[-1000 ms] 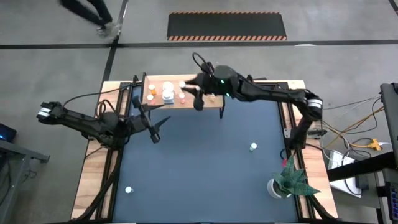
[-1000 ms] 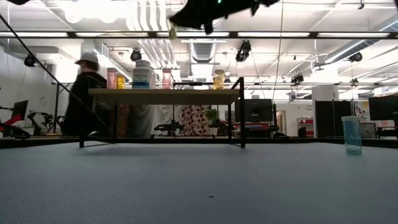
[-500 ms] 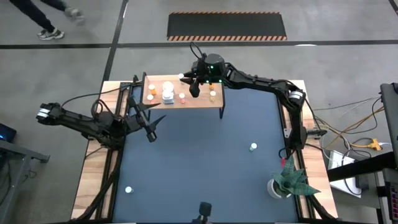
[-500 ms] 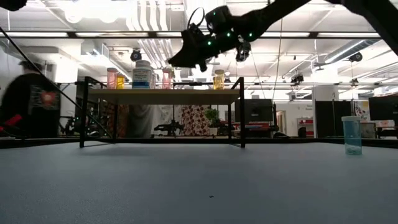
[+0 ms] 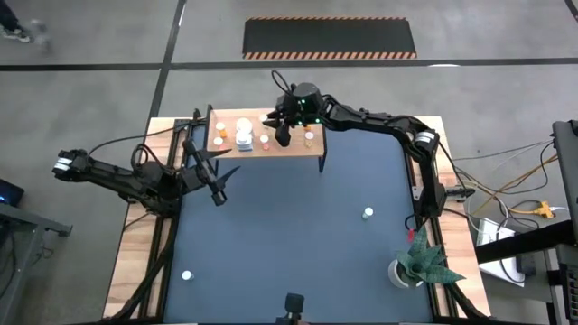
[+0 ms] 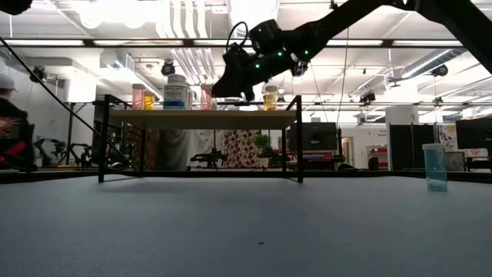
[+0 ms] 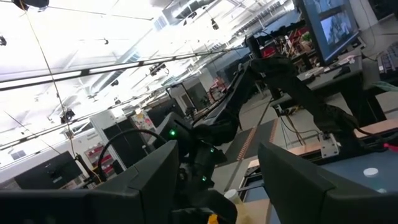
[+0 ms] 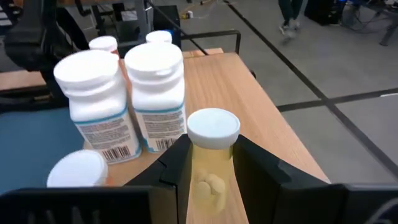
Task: Pick and place medicine bottles onto shelf by color
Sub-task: Put the green pill bottle on the shelf
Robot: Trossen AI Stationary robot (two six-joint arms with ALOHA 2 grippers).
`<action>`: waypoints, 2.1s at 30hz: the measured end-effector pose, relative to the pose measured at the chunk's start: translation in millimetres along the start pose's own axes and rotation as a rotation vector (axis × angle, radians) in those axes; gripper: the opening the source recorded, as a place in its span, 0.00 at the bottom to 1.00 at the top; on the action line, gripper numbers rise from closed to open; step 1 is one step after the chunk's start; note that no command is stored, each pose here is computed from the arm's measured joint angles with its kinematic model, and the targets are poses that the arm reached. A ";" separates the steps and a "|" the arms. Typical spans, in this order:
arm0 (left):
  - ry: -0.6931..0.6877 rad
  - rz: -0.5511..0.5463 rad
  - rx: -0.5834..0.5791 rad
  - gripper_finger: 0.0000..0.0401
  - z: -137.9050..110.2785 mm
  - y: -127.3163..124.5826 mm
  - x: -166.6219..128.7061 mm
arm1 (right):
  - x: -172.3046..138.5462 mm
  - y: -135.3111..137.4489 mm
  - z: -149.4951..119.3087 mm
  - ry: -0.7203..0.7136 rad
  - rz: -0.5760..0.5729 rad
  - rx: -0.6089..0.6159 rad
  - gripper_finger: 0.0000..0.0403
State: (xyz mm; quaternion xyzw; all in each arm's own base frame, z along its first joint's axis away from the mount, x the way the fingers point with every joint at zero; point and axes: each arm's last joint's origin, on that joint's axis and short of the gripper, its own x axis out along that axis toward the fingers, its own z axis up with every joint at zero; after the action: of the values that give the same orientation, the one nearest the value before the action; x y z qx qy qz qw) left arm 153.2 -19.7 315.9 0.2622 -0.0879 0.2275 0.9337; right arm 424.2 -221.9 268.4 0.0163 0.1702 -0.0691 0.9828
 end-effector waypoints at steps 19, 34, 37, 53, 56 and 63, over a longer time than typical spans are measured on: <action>-0.001 -0.006 0.002 0.51 -0.2 -0.8 0.4 | 1.5 3.8 -5.4 0.048 0.020 -0.024 0.24; -0.001 -0.006 0.002 0.51 -0.3 -1.0 0.5 | 1.3 4.4 -9.6 0.088 0.026 -0.025 0.34; -0.001 -0.006 0.002 0.51 -0.3 -1.0 0.5 | 0.7 4.5 -9.7 0.094 0.023 -0.025 0.34; -0.001 -0.006 0.002 0.51 -0.3 -1.0 0.6 | -30.1 12.1 16.2 0.101 0.020 -0.036 0.35; -0.001 -0.006 0.002 0.51 -0.3 -1.0 0.6 | -36.0 13.6 19.4 0.114 0.016 -0.042 0.34; -0.001 -0.006 0.002 0.51 -0.3 -0.9 0.6 | -42.7 14.9 14.6 0.237 -0.046 -0.083 0.23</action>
State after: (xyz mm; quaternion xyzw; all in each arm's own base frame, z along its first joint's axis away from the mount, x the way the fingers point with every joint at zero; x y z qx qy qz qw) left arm 154.2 -20.0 315.4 0.2636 -0.0872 0.2248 0.9340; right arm 391.4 -202.4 296.6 -0.0201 0.2882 -0.0821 0.9538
